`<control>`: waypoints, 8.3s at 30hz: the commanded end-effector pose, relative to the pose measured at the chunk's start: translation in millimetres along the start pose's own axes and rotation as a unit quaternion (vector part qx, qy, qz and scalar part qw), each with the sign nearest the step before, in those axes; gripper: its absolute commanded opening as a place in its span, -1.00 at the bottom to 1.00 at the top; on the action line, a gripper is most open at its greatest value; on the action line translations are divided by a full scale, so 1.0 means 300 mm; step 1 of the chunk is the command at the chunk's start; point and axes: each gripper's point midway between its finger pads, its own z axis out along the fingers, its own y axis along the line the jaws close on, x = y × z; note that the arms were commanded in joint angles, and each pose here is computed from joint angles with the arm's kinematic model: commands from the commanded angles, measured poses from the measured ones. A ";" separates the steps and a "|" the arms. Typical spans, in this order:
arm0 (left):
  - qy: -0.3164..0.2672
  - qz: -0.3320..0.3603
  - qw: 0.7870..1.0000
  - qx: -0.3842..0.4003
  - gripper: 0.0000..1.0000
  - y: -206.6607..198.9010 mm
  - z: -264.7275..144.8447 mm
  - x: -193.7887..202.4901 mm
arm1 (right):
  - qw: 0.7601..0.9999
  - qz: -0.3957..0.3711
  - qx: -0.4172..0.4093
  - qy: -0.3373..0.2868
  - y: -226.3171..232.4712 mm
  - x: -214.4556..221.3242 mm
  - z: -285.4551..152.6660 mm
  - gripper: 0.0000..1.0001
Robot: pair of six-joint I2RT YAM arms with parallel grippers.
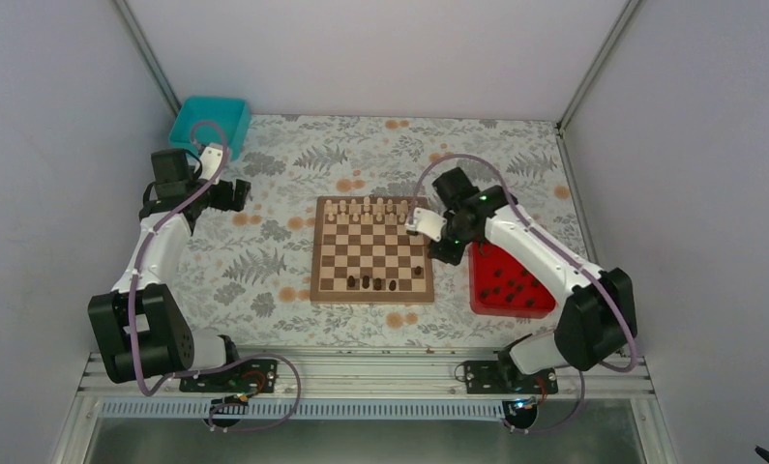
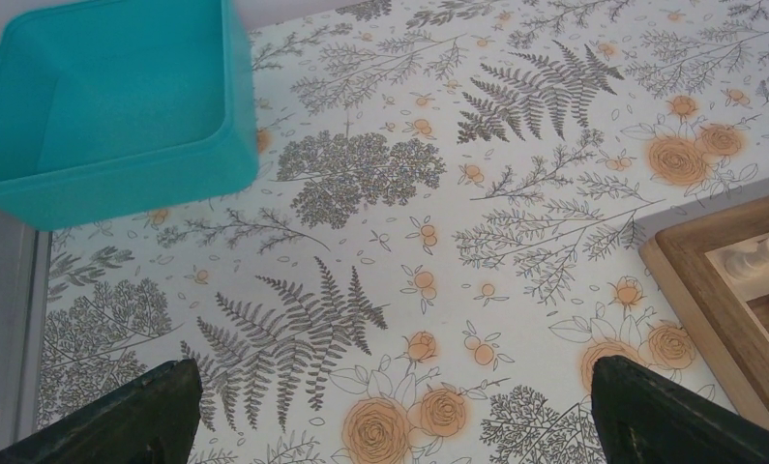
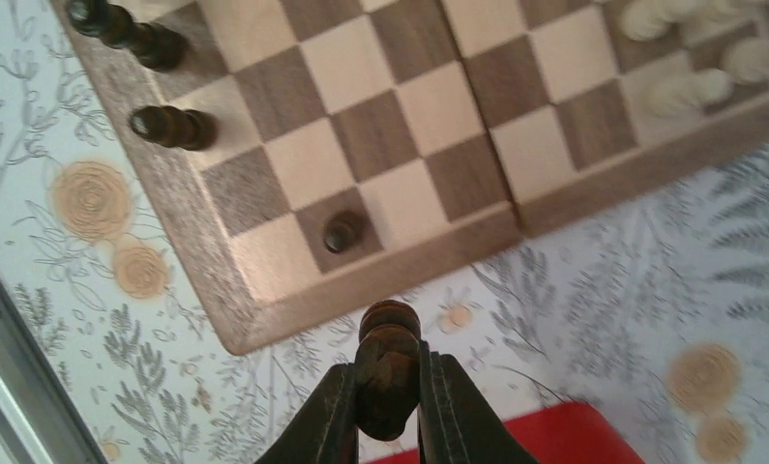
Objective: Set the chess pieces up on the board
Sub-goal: Place the chess piece on the chessboard, then pick up the chess piece from the storage box, then place the chess piece on the chessboard, then pick up the chess piece from the storage box.
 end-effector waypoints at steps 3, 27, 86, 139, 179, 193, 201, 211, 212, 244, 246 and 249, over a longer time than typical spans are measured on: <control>-0.005 0.001 1.000 -0.002 1.00 0.011 0.002 -0.012 | 0.999 -0.020 -0.045 -0.003 0.122 -0.078 0.072 -0.84; 0.000 -0.001 1.000 -0.006 1.00 0.020 0.007 -0.001 | 0.991 -0.069 -0.103 0.048 0.245 -0.071 0.251 -0.83; -0.003 0.000 1.000 0.002 1.00 0.012 0.010 -0.002 | 0.981 0.181 0.045 0.054 -0.183 0.566 0.121 -0.21; -0.006 0.000 1.000 -0.002 1.00 0.016 0.000 -0.010 | 0.999 -0.041 -0.025 -0.014 0.034 -0.149 0.017 -0.87; -0.005 -0.004 1.000 -0.002 1.00 0.021 -0.001 -0.005 | 0.991 -0.082 -0.083 0.066 0.152 -0.106 0.321 -0.84; -0.005 -0.003 1.000 -0.001 1.00 0.021 0.000 -0.007 | 0.990 -0.081 -0.078 0.079 0.148 -0.078 0.341 -0.80; -0.005 -0.004 1.000 -0.003 1.00 0.023 0.000 -0.006 | 0.995 -0.075 -0.050 0.043 0.105 -0.127 0.258 -0.26; -0.004 -0.004 1.000 -0.002 1.00 0.023 0.000 -0.004 | 0.999 -0.017 0.027 -0.025 -0.071 -0.093 -0.007 -0.05; -0.005 -0.004 1.000 -0.002 1.00 0.023 -0.001 -0.005 | 0.999 -0.005 0.033 -0.023 -0.093 -0.060 -0.023 -0.05; -0.004 -0.005 1.000 0.002 1.00 0.019 0.000 -0.005 | 0.985 0.150 -0.037 0.074 0.027 0.537 0.116 -0.07; -0.004 -0.005 1.000 0.003 1.00 0.018 0.000 -0.005 | 0.985 0.151 -0.038 0.073 0.029 0.537 0.120 -0.07; -0.004 -0.005 1.000 0.003 1.00 0.018 0.000 -0.005 | 0.985 0.153 -0.042 0.073 0.033 0.540 0.132 -0.07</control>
